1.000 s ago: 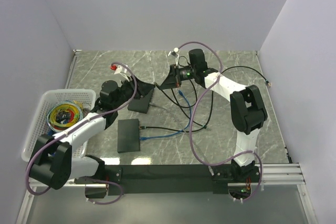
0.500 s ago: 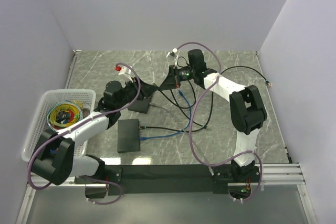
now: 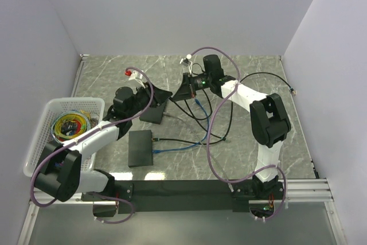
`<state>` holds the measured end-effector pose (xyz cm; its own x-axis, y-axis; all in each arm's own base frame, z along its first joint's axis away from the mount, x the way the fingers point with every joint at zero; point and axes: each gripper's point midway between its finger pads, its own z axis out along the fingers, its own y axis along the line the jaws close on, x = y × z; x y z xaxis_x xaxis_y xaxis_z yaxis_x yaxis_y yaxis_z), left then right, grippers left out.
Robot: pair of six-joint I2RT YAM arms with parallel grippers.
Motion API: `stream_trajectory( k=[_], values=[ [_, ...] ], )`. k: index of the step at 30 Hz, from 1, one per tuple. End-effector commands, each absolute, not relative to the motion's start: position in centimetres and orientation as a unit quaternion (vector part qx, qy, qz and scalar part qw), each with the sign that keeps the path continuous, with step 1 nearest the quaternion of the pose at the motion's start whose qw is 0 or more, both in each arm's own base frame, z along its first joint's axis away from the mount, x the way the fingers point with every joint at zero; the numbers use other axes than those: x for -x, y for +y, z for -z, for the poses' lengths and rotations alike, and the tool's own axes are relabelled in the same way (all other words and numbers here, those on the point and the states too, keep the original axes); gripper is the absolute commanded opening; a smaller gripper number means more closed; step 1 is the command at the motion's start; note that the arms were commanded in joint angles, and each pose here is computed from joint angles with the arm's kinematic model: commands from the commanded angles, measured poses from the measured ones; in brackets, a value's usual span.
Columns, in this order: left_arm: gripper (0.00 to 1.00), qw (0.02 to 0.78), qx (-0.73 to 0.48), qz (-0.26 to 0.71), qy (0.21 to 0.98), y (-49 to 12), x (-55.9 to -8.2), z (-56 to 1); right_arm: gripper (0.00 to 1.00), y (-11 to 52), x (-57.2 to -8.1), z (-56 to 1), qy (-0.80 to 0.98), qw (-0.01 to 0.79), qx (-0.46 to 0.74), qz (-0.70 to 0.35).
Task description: Insert the plug into the switch port
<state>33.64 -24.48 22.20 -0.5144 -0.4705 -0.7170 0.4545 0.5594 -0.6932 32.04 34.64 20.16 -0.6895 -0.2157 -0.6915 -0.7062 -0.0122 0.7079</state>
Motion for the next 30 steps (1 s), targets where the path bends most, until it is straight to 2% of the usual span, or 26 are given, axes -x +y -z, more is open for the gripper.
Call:
stream_trajectory(
  k=[1, 6, 14, 17, 18, 19, 20, 22, 23, 26, 30],
  values=[
    [0.39, 0.522, -0.010, 0.473, 0.710, -24.9, -34.5, -24.8, 0.00, 35.1, -31.6, -20.5, 0.660, 0.197, 0.360, -0.629],
    [0.31, 0.522, -0.014, 0.478, 0.706, -24.9, -34.1, -25.0, 0.00, 35.1, -32.0, -20.4, 0.663, 0.202, 0.356, -0.627],
    [0.30, 0.514, -0.020, 0.481, 0.710, -25.1, -33.5, -24.7, 0.00, 35.4, -32.3, -20.6, 0.661, 0.204, 0.348, -0.633],
    [0.12, 0.512, -0.016, 0.480, 0.713, -25.1, -33.4, -24.5, 0.02, 35.3, -32.6, -20.6, 0.666, 0.207, 0.344, -0.628],
    [0.01, 0.511, -0.011, 0.479, 0.714, -25.1, -33.5, -24.6, 0.08, 35.4, -32.9, -20.6, 0.671, 0.212, 0.341, -0.623],
    [0.00, 0.511, 0.001, 0.474, 0.717, -25.0, -33.9, -25.0, 0.18, 35.3, -34.0, -19.8, 0.708, 0.229, 0.317, -0.588],
    [0.01, 0.497, 0.037, 0.443, 0.745, -24.1, -34.6, -23.5, 0.38, 35.0, -34.7, -19.4, 0.732, 0.242, 0.308, -0.558],
    [0.00, 0.485, 0.085, 0.414, 0.766, -23.3, -35.8, -23.6, 0.48, 34.1, -36.8, -20.4, 0.763, 0.306, 0.303, -0.482],
    [0.01, 0.459, 0.109, 0.385, 0.794, -22.6, -35.6, -21.8, 0.53, 32.9, -38.5, -19.6, 0.801, 0.334, 0.274, -0.415],
    [0.01, 0.439, 0.162, 0.346, 0.813, -21.3, -36.2, -20.9, 0.55, 30.4, -40.4, -21.6, 0.820, 0.406, 0.236, -0.326],
    [0.00, 0.416, 0.194, 0.339, 0.821, -21.2, -36.3, -20.5, 0.55, 30.1, -38.6, -23.2, 0.804, 0.463, 0.242, -0.284]
  ],
)
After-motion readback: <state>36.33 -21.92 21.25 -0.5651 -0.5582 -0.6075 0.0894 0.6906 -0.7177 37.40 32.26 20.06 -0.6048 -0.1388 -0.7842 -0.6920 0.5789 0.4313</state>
